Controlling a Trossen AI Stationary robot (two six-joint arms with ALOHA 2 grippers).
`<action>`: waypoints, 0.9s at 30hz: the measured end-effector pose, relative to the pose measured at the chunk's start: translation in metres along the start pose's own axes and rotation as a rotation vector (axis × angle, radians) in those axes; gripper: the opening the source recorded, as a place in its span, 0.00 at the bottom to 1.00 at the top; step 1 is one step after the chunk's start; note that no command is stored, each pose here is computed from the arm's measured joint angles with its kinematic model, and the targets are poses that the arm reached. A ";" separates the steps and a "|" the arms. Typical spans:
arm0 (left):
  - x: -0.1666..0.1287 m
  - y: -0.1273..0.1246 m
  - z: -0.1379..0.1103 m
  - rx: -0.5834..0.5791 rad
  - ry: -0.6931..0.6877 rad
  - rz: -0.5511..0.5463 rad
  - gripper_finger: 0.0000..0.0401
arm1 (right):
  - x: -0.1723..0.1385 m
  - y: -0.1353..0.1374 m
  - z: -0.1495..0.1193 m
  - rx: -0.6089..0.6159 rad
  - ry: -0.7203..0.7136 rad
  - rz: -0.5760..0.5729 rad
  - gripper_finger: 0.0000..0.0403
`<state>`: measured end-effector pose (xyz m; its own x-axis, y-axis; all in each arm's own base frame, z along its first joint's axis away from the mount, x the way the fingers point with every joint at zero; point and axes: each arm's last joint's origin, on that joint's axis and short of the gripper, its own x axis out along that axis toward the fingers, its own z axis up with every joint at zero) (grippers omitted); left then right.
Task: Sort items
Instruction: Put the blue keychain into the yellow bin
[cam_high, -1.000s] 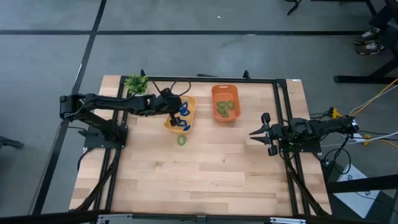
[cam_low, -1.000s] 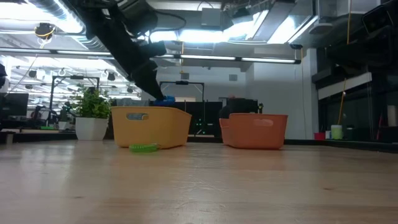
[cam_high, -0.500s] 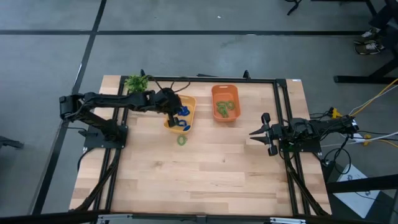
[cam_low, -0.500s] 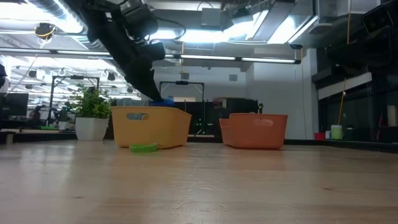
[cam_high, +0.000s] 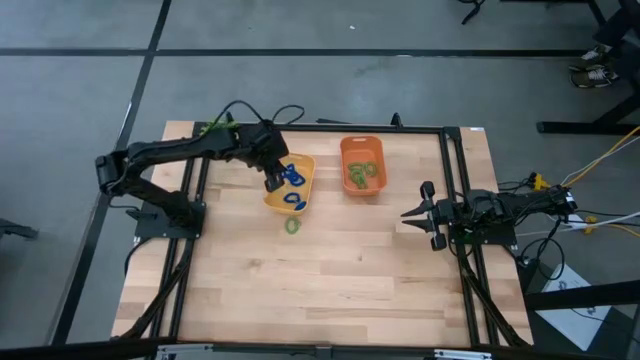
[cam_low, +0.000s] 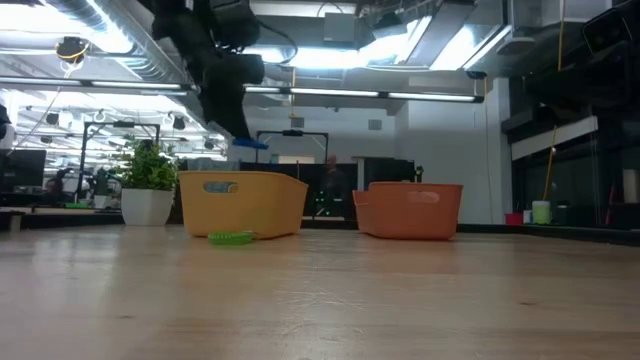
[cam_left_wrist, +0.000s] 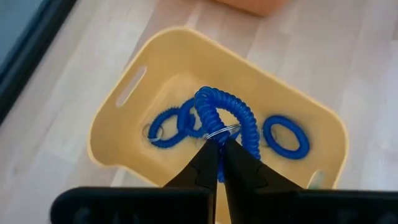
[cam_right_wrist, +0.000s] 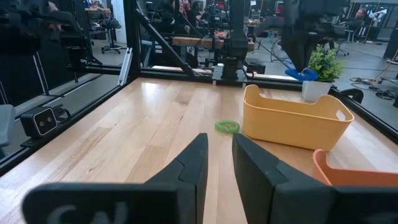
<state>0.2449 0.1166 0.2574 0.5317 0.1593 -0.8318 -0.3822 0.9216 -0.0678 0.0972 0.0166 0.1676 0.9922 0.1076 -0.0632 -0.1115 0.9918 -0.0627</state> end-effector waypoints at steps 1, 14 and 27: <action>0.001 0.001 0.001 -0.003 0.017 -0.002 0.01 | 0.000 0.000 0.000 0.000 0.000 0.000 0.19; 0.045 0.006 0.023 0.028 0.275 -0.015 0.02 | 0.000 0.000 0.000 0.000 0.000 0.000 0.19; 0.077 0.009 0.026 0.049 0.382 -0.017 0.02 | 0.000 0.000 0.000 0.000 0.000 0.000 0.19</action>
<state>0.3019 0.1467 0.2072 0.2141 0.0085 -0.9768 -0.3338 0.9404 -0.0649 0.0972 0.0166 0.1676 0.9922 0.1075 -0.0629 -0.1114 0.9918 -0.0627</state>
